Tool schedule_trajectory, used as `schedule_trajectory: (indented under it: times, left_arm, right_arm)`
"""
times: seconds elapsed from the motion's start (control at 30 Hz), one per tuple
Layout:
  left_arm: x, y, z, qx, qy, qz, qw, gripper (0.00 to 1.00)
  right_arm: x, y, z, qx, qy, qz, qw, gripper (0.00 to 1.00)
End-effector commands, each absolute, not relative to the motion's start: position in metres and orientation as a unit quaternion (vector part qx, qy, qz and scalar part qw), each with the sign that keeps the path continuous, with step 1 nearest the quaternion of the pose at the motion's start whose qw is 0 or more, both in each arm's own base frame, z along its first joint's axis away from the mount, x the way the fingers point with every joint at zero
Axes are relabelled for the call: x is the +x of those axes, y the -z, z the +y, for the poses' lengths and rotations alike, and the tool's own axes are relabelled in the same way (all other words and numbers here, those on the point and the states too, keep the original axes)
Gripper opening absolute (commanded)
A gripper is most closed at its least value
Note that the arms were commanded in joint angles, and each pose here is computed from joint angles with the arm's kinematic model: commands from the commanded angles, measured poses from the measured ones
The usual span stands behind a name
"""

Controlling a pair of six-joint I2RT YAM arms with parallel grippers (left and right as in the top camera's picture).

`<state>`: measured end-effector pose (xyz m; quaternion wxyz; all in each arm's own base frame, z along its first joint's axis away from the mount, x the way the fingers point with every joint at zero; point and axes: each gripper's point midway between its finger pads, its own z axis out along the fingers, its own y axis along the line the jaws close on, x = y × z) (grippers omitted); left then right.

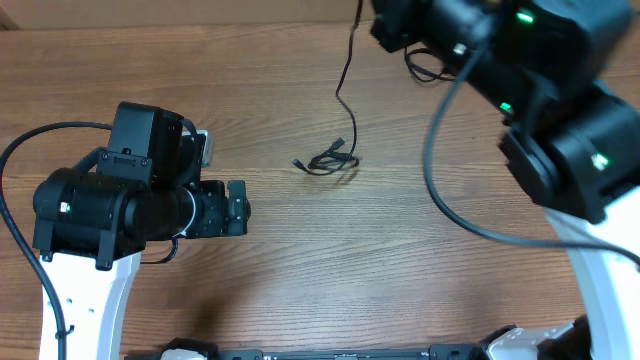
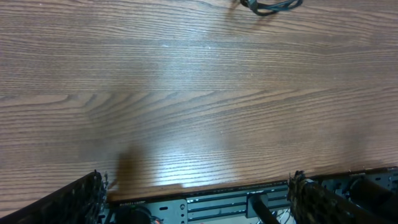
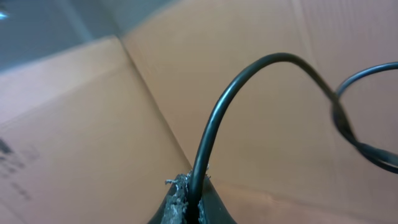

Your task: Untangle cables

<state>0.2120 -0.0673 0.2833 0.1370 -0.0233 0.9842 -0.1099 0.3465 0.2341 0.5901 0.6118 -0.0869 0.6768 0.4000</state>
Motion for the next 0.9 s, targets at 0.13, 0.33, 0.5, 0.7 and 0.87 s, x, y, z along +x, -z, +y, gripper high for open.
schedule_trajectory:
  times: [0.13, 0.33, 0.5, 0.7, 0.87]
  left_arm:
    - [0.214, -0.285, -0.066, -0.030, 0.108, 0.984, 0.140, 0.96]
    - [0.213, -0.285, -0.066, -0.030, 0.108, 0.984, 0.138, 0.96]
    - [0.212, -0.284, -0.065, -0.029, 0.106, 0.985, 0.135, 0.96]
    - [0.213, -0.285, -0.066, -0.029, 0.107, 0.984, 0.139, 0.96]
    - [0.213, -0.285, -0.066, -0.029, 0.107, 0.984, 0.138, 0.96]
  right_arm:
    - [0.296, -0.622, 0.254, -0.233, -0.434, 0.603, 0.627, 0.04]
    - [0.302, -0.612, 0.251, -0.304, -0.332, 0.588, 0.672, 0.04]
    - [0.336, -0.600, 0.220, -0.231, -0.232, 0.638, 0.697, 0.04]
    - [0.346, -0.564, 0.213, -0.219, -0.200, 0.696, 0.654, 0.04]
    - [0.345, -0.506, 0.213, -0.222, -0.191, 0.772, 0.565, 0.04]
